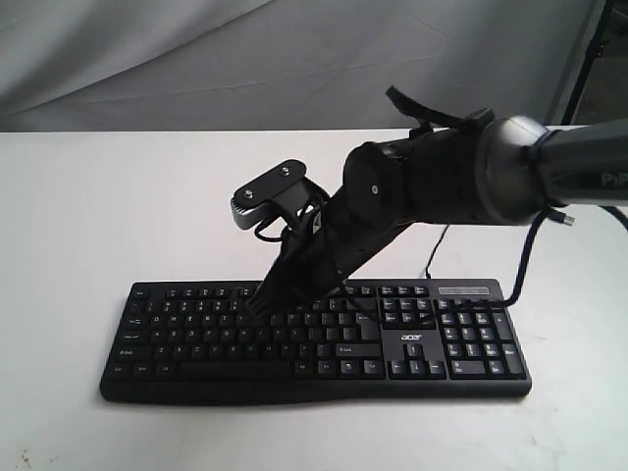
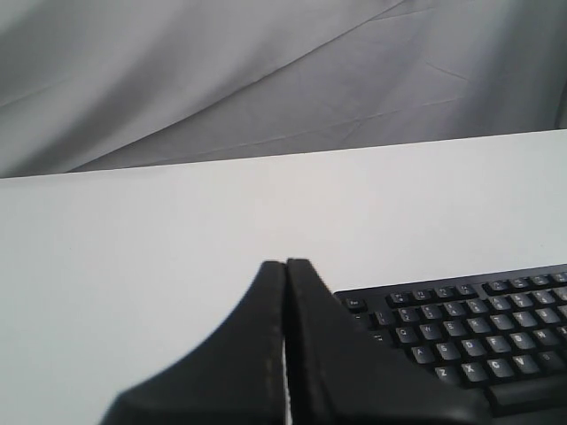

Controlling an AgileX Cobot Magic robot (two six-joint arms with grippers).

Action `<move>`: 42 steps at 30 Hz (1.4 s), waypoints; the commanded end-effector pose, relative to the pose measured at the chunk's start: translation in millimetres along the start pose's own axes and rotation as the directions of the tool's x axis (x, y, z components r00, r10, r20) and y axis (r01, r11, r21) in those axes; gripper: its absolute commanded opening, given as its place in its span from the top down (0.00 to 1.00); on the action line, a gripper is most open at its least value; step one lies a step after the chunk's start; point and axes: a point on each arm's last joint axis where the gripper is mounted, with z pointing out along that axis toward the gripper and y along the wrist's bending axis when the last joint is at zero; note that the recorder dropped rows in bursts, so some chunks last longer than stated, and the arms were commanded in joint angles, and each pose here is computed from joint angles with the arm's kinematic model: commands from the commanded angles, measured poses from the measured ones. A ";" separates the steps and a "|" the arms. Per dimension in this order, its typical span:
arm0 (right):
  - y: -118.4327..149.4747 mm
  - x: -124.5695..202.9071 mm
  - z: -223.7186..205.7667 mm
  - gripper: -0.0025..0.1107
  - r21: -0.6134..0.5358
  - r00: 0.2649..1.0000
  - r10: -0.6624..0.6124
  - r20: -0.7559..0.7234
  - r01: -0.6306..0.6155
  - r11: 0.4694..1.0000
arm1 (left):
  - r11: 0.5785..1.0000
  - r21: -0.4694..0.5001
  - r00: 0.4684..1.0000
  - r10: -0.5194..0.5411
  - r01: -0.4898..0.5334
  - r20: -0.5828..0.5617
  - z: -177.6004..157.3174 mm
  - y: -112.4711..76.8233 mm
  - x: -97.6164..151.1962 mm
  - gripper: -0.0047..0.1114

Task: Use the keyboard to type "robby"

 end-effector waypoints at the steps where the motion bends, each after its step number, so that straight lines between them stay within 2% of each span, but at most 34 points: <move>1: -2.4 4.4 11.5 0.98 0.006 1.000 0.011 -0.002 -0.011 1.000 | 1.000 0.005 1.000 0.003 -0.003 0.007 0.1 -0.3 0.6 0.96; 6: -3.6 9.5 23.2 0.98 0.005 0.999 0.012 -0.030 -0.012 1.000 | 1.000 0.005 1.000 0.003 -0.003 0.007 0.1 -0.3 0.6 0.96; 42: -7.1 18.7 32.4 0.98 0.039 0.999 -0.032 -0.030 0.034 0.999 | 1.000 0.005 1.000 0.003 -0.003 0.007 0.1 -0.3 0.6 0.96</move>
